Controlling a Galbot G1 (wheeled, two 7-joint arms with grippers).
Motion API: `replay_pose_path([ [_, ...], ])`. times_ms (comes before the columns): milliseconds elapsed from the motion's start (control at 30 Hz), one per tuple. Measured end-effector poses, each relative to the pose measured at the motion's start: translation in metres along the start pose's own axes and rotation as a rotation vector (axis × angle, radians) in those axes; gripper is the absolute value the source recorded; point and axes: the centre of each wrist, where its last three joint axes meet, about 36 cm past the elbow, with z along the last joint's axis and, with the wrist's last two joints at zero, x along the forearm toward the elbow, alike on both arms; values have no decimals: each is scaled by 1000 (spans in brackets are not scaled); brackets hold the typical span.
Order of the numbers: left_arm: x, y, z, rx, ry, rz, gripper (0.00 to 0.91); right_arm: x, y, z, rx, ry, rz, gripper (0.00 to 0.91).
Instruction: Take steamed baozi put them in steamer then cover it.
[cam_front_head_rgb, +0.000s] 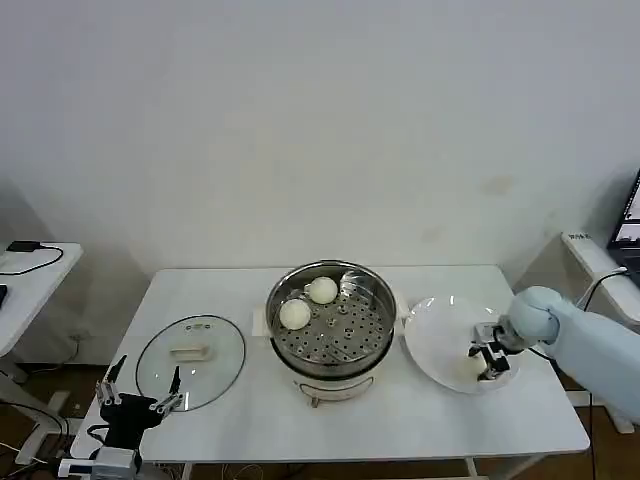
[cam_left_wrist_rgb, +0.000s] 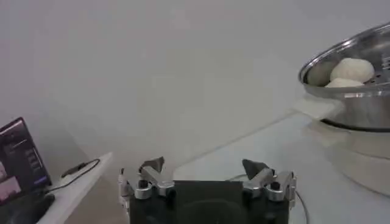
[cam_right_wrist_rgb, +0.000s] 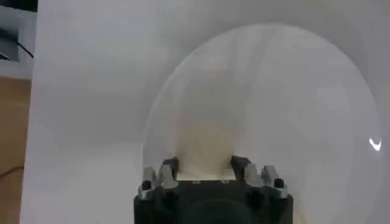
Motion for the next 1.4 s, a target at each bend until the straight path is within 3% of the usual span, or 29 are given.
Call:
replay_pose_path([
  [367,-1,4,-2,-4,-10,-1,907,43,-13,6,8,0,48,544],
  [567,-4,4,0,-4,-9,0,907,91,-39,2,11,-12,121,554],
  [767,-6,6,1,-7,-9,-2,907,143,-71,-16,37,-28,199,554],
  [1100,-5,11,3,-9,1,-17,907,210,-115,-100,188,-76,285,554],
  [1400,0,14,2,-12,9,-35,907,214,-125,-190,387,-99,256,554],
])
